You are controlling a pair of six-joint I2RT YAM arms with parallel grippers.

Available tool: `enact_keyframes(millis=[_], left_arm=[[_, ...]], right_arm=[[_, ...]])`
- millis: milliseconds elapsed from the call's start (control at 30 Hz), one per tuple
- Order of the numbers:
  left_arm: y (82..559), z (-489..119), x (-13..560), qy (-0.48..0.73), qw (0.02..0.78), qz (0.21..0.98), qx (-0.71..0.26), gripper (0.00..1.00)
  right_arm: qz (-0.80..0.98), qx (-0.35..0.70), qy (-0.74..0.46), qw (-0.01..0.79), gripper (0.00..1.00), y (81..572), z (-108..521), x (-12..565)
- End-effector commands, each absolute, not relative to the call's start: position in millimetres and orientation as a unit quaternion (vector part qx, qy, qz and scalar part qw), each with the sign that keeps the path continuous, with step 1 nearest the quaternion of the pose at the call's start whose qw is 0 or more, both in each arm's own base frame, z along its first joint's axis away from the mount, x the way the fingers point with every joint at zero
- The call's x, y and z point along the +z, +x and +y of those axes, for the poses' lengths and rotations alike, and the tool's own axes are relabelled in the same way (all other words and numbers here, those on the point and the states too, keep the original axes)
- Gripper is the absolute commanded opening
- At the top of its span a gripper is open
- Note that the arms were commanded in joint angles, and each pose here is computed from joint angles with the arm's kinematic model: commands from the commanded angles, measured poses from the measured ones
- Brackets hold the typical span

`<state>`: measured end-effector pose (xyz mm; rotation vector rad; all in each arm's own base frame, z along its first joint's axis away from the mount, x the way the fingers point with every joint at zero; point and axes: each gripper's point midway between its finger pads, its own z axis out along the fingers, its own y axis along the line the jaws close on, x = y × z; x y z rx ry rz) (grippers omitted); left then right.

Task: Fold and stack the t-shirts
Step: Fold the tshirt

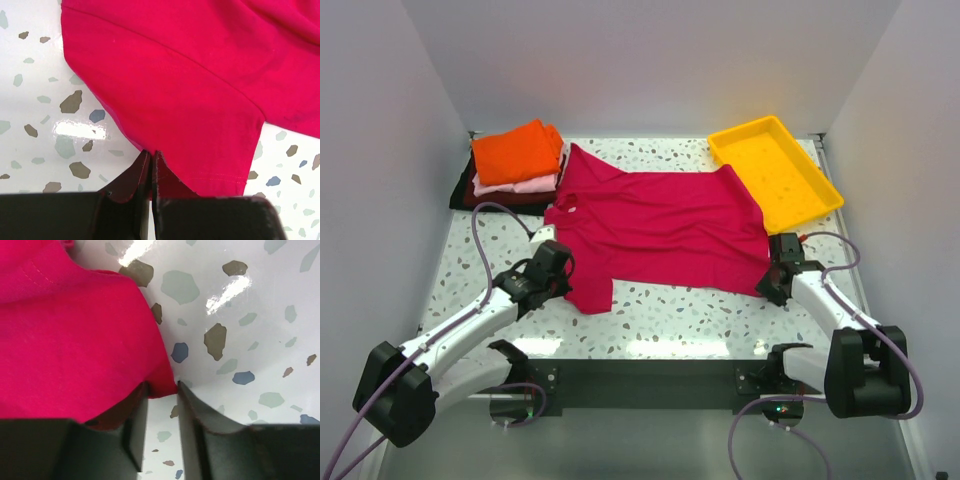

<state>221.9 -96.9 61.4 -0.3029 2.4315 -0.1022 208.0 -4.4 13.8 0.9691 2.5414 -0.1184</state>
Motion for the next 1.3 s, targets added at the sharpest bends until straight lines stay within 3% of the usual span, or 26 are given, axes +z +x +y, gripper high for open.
enact_keyframes(millis=[0,67,200,367,667,1267], left_arm=[[232.6,-102.0,77.1,-0.112,0.362,0.924,-0.050,0.00],[232.4,-101.6,78.5,-0.113,0.363,0.923,-0.050,0.00],[232.0,-99.7,83.4,-0.114,0.367,0.922,-0.049,0.00],[230.5,-101.7,102.8,-0.115,0.374,0.918,-0.063,0.00],[221.1,-102.8,166.7,-0.119,0.411,0.897,-0.114,0.00],[169.7,-85.8,244.3,-0.144,0.440,0.865,-0.195,0.00]], right_arm=[[0.906,-0.048,0.362,0.213,0.29,208.9,-7.6,7.0],[0.906,-0.047,0.363,0.212,0.23,209.2,-7.0,6.3],[0.907,-0.044,0.358,0.215,0.00,211.5,-6.3,10.9],[0.912,-0.025,0.342,0.225,0.00,211.6,-1.0,30.6],[0.913,-0.028,0.289,0.285,0.00,210.5,-9.5,123.7],[0.914,0.064,0.263,0.304,0.00,157.4,18.4,171.4]])
